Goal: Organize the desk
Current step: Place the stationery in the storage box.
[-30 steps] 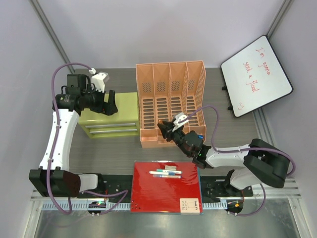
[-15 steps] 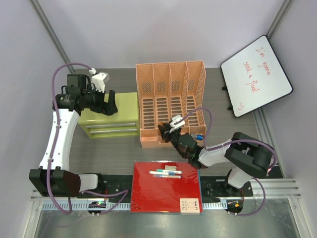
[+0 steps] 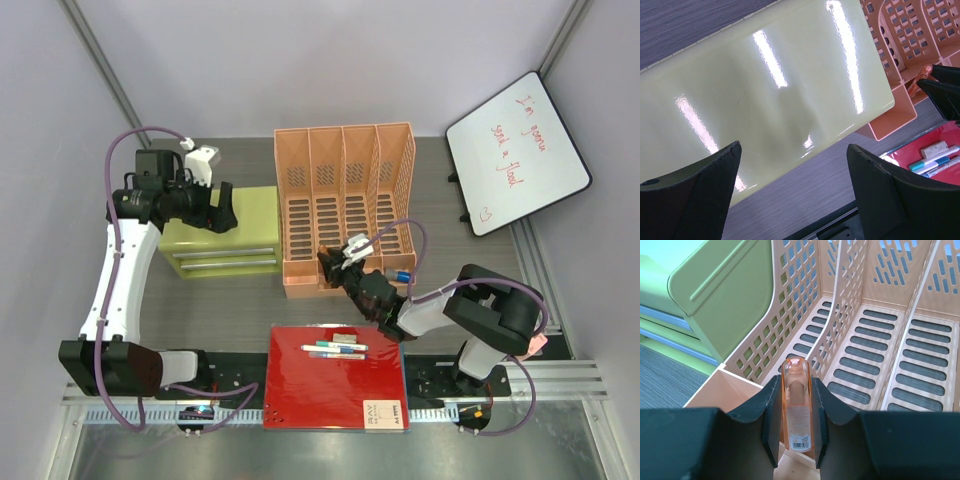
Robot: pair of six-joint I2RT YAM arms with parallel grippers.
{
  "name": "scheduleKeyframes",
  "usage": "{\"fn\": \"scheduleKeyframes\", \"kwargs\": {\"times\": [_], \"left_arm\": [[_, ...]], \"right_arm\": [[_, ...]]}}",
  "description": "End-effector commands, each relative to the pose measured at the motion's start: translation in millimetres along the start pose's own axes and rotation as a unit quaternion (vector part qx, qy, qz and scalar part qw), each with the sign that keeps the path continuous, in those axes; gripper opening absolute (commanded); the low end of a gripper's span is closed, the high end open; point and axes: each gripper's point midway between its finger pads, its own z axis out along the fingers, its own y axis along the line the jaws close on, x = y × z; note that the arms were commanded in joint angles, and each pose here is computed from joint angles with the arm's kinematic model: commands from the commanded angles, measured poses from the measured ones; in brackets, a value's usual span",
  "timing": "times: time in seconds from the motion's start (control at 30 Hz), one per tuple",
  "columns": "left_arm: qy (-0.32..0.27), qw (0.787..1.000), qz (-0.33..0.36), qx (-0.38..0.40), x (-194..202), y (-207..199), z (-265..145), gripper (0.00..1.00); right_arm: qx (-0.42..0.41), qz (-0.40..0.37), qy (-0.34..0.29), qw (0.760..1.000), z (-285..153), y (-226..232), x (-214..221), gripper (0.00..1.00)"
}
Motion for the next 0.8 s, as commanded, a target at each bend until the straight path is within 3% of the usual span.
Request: {"fn": "scheduleKeyframes", "kwargs": {"times": [0.0, 0.47, 0.63, 0.77], "left_arm": [[-0.009, 1.0, 0.01, -0.004, -5.5, 2.1, -5.0, 0.86], [-0.001, 1.0, 0.019, -0.012, -7.6, 5.7, -9.1, 0.87], [0.003, 1.0, 0.01, -0.007, -7.5, 5.8, -4.7, 0.87], [0.004, 1.0, 0.007, -0.005, -7.1, 5.5, -3.4, 0.87]], "right_arm": [[0.026, 0.02, -0.023, 0.999, -1.8, -9.7, -7.8, 0.03], [0.06, -0.035, -0.081, 0.994, -17.5, -17.2, -30.0, 0.01], [0.07, -0.083, -0.081, 0.991, -20.6, -11.3, -18.5, 0.01], [0.079, -0.069, -0.08, 0.991, -28.0, -12.3, -9.4, 0.01]]}}
